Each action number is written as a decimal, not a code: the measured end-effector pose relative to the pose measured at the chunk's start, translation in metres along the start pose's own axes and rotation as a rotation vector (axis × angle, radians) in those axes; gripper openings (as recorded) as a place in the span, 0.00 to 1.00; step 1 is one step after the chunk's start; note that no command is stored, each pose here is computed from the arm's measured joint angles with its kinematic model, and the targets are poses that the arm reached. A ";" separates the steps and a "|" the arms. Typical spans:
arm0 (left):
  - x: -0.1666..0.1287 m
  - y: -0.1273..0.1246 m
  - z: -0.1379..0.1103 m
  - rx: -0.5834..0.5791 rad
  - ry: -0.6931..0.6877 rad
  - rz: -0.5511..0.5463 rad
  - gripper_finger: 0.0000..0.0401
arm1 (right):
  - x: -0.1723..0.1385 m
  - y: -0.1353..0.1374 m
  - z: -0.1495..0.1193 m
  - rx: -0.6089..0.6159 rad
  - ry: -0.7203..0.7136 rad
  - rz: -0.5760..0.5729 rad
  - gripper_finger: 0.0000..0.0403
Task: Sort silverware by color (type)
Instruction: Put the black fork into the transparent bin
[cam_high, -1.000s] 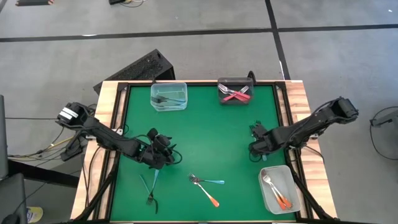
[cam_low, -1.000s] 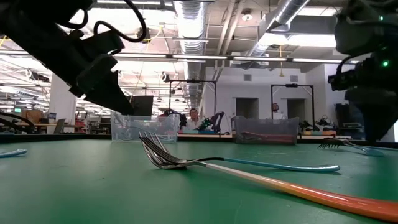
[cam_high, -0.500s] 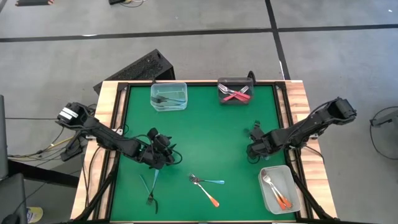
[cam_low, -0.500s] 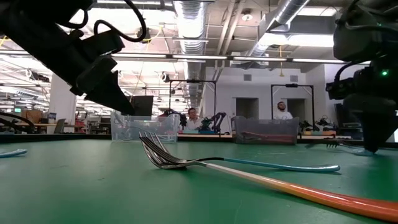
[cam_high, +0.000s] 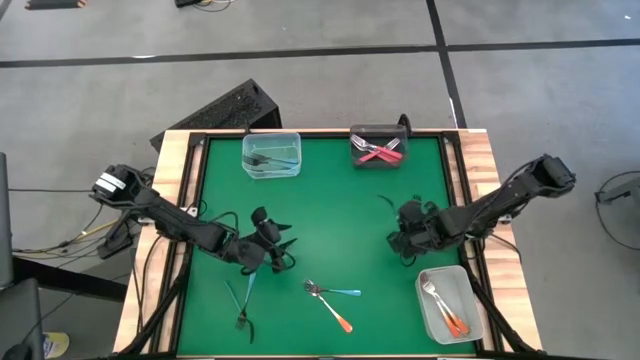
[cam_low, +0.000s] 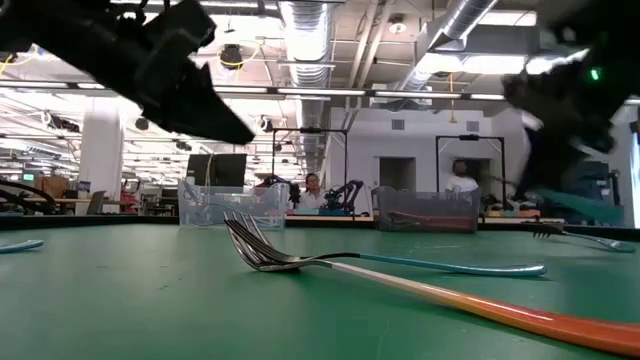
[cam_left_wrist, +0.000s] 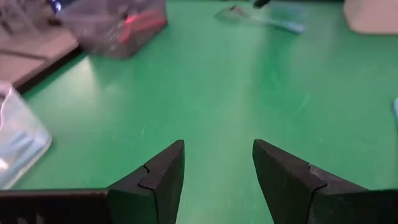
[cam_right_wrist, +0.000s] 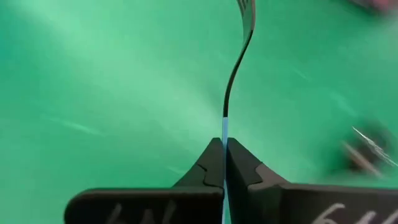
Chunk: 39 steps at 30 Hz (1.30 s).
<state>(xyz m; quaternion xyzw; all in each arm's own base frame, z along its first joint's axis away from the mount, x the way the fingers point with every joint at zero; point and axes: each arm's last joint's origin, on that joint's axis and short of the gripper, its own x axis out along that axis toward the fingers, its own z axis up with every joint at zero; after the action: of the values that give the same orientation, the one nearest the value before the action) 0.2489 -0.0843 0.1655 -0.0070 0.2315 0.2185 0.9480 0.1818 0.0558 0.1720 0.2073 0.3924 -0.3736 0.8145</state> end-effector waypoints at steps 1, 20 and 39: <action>0.000 -0.001 0.002 0.008 -0.014 -0.013 0.44 | -0.002 0.006 0.002 -0.005 -0.040 0.046 0.03; 0.001 -0.016 0.074 0.411 -0.314 -0.235 0.45 | -0.011 0.057 0.016 0.011 -0.163 0.497 0.04; 0.062 -0.058 0.101 0.578 0.035 -0.118 0.45 | 0.012 0.104 0.000 -0.163 -0.081 0.505 0.04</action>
<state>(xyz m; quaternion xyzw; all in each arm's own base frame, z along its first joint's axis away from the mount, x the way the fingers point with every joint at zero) 0.3661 -0.0998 0.2229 0.2459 0.2994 0.0877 0.9177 0.2670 0.1171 0.1671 0.2173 0.3241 -0.1337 0.9110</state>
